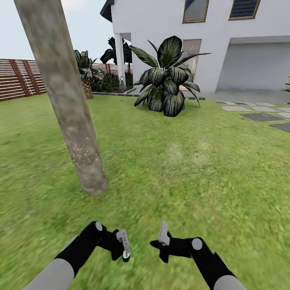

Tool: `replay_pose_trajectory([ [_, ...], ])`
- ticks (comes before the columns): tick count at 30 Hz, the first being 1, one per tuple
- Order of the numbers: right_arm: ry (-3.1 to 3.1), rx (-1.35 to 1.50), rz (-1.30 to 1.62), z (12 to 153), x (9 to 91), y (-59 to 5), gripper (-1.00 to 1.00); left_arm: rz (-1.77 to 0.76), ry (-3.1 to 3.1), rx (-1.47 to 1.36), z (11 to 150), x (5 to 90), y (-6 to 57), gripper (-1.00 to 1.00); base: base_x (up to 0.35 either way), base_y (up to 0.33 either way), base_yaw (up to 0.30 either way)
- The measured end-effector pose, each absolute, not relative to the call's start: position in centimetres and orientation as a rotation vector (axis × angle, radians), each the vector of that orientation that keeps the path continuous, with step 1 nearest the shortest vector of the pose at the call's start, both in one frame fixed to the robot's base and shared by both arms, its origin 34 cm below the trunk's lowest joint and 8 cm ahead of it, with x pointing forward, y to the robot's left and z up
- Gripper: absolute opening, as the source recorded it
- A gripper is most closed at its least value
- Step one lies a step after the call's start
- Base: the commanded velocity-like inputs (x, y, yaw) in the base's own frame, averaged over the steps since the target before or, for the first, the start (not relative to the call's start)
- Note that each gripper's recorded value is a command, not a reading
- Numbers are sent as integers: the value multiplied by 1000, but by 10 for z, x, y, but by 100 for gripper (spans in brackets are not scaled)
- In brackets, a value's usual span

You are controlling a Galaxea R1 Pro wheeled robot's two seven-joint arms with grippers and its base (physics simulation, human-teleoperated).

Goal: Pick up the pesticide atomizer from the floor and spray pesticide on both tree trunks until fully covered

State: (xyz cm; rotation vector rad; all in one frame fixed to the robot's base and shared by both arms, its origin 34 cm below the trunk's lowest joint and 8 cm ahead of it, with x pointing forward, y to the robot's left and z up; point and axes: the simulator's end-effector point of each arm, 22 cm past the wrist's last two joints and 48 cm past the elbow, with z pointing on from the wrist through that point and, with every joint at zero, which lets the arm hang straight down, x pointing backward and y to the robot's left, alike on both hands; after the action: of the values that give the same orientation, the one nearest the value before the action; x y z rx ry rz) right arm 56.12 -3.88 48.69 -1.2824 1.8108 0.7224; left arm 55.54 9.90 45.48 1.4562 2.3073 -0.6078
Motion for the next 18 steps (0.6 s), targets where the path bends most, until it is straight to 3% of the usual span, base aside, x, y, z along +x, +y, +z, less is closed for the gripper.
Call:
replay_pose_trajectory([
  [18,1787,-1272,750,494,560,-19,-100,-675,2256,1461,465,551,59,-100,0,0,0],
])
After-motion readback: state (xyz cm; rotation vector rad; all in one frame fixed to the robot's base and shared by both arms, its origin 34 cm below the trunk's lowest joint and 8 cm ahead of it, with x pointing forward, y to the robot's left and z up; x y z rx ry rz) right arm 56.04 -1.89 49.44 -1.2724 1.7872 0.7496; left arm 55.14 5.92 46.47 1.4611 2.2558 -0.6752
